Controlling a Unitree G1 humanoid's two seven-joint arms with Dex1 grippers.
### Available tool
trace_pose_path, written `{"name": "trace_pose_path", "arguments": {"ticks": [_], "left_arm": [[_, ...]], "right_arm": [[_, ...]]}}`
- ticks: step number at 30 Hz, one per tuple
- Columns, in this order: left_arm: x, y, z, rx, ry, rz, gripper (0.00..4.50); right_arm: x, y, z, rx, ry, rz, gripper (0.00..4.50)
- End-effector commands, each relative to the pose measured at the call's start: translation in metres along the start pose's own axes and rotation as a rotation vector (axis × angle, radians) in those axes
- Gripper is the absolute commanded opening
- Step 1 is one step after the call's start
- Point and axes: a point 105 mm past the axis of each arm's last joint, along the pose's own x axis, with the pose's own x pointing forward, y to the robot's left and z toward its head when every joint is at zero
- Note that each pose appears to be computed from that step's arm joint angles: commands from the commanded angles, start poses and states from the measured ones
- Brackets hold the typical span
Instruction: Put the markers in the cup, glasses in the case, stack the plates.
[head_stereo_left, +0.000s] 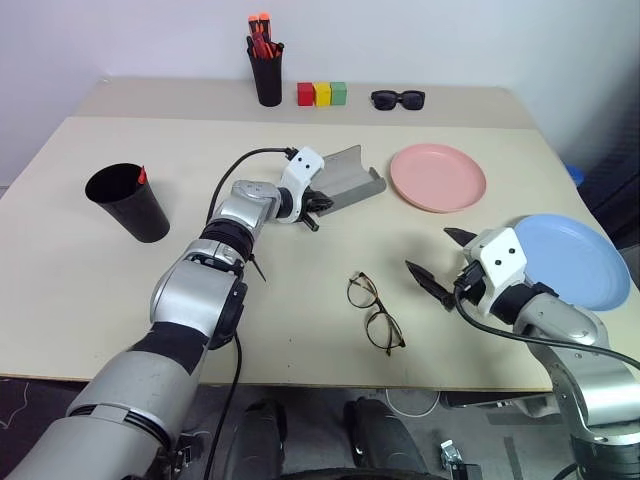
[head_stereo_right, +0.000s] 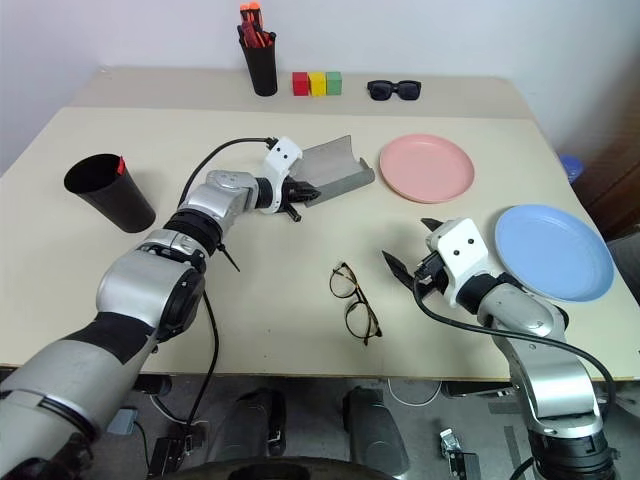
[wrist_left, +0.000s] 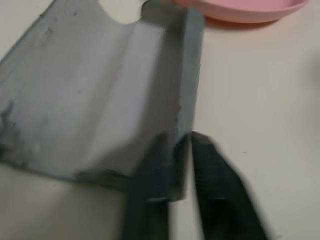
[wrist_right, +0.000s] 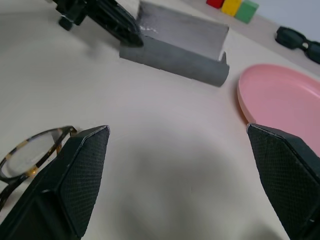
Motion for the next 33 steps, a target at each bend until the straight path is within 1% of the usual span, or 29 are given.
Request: {"name": "trace_pose_path", "arguments": {"ticks": [1,5,9,12,15,20,23,29,30,32,33], "left_arm": [[-0.003,0.0,0.018,0.032,-0.049,-0.023,0.02],[-0.014,-0.001,0.019,0.111,-0.093,-0.103,0.02],[-0.032,-0.006,0.008,0.24,-0.101,-0.22,0.02],[-0.058,-0.006,-0.017,0.314,-0.061,-0.313,0.02],[-0.08,-0.009,-0.038,0.34,-0.013,-0.375,0.02],[-0.099,-0.017,-0.058,0.356,0.048,-0.428,0.02],[-0.099,-0.016,-0.061,0.356,0.065,-0.416,0.02],[-0.099,-0.014,-0.056,0.318,0.058,-0.414,0.02],[-0.099,-0.014,-0.056,0.312,0.059,-0.417,0.27],[-0.1,-0.013,-0.056,0.309,0.062,-0.417,0.92],[-0.1,-0.012,-0.055,0.32,0.055,-0.408,1.41]], "right_arm": [[-0.005,-0.005,0.013,-0.03,-0.044,-0.024,4.5],[0.001,-0.003,0.013,-0.028,-0.044,-0.015,4.5],[0.008,0.0,0.012,-0.03,-0.046,-0.008,4.5],[0.014,0.008,0.014,-0.021,-0.057,0.025,4.5],[0.017,0.013,0.014,-0.015,-0.061,0.052,4.5],[0.021,0.018,0.013,-0.01,-0.057,0.085,4.5],[0.023,0.018,0.013,-0.008,-0.054,0.097,4.5],[0.025,0.019,0.014,-0.008,-0.054,0.107,4.5],[0.025,0.019,0.014,-0.008,-0.053,0.108,4.5],[0.024,0.019,0.014,-0.008,-0.052,0.11,4.5],[0.023,0.02,0.014,-0.007,-0.049,0.113,4.5]]}}
